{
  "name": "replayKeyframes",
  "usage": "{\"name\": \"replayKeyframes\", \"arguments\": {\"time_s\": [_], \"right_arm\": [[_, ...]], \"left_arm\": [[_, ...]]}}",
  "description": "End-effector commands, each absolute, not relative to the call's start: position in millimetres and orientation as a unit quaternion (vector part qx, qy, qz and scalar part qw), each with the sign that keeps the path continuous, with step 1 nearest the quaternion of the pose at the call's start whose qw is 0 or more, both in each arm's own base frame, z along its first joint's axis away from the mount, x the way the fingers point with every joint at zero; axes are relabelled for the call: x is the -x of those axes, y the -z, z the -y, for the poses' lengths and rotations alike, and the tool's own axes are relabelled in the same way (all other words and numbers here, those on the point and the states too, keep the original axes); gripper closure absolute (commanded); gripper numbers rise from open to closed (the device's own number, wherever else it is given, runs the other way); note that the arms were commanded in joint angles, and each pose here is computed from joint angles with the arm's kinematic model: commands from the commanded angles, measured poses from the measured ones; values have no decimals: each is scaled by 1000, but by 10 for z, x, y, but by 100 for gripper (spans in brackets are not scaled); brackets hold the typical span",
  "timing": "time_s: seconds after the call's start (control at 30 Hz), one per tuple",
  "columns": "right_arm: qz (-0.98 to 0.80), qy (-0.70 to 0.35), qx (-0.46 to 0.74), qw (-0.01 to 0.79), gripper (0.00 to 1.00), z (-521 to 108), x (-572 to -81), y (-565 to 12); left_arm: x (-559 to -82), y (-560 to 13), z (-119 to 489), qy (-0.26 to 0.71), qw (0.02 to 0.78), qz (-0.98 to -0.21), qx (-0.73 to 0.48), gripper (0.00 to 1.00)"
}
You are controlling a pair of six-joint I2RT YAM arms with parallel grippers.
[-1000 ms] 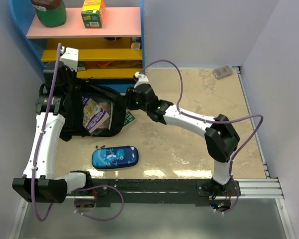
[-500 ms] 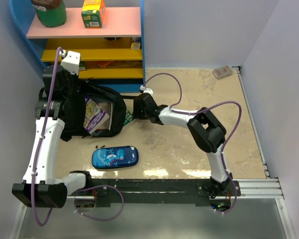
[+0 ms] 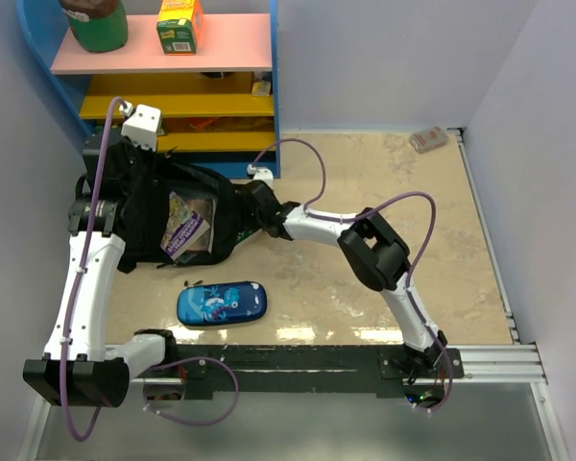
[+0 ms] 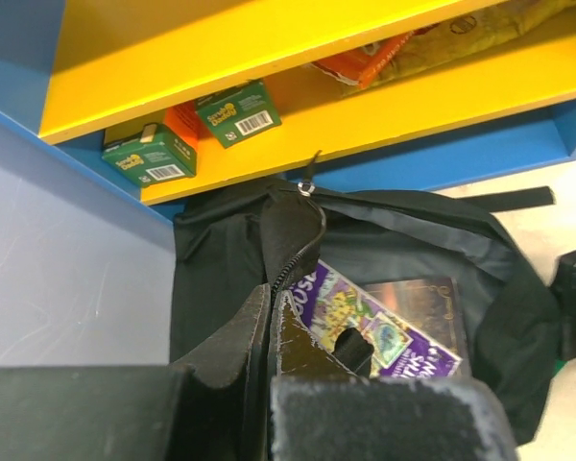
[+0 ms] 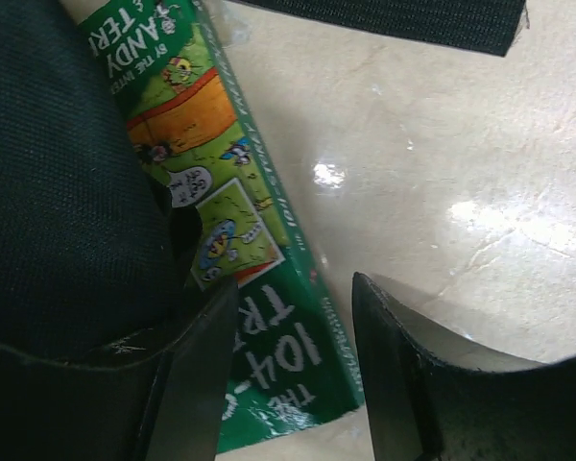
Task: Pack the student bag
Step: Pick up the book from the center of the board.
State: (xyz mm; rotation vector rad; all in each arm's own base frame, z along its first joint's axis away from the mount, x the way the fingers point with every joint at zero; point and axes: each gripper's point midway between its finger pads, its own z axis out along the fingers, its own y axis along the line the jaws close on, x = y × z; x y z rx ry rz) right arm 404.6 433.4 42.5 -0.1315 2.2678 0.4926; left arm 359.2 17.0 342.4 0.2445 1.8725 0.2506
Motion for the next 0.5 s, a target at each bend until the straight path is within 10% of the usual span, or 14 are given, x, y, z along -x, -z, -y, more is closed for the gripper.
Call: {"name": "replayKeyframes", "arguments": {"time_s": [0.0,0.17,0.37,0.47], "right_arm": [[-904,-151,89,390,45,-4452,-3861,-292],[-914,-89,113,380,47,-4288,-3696,-18],[-930,13,129,343,98,-3836,-3303,486],[-939,21,117,322,100,-3568,-3077,648]], "left_arm": [[-3565,-3917,-112,-100,651,-744,-108,100],[-3569,-3896,-83,-94,650,-745,-114,100],[-3558,-3927,-82,-94,653,-743,-113,100],[-3557,-3952,-73,-93,656,-741,-113,100]]}}
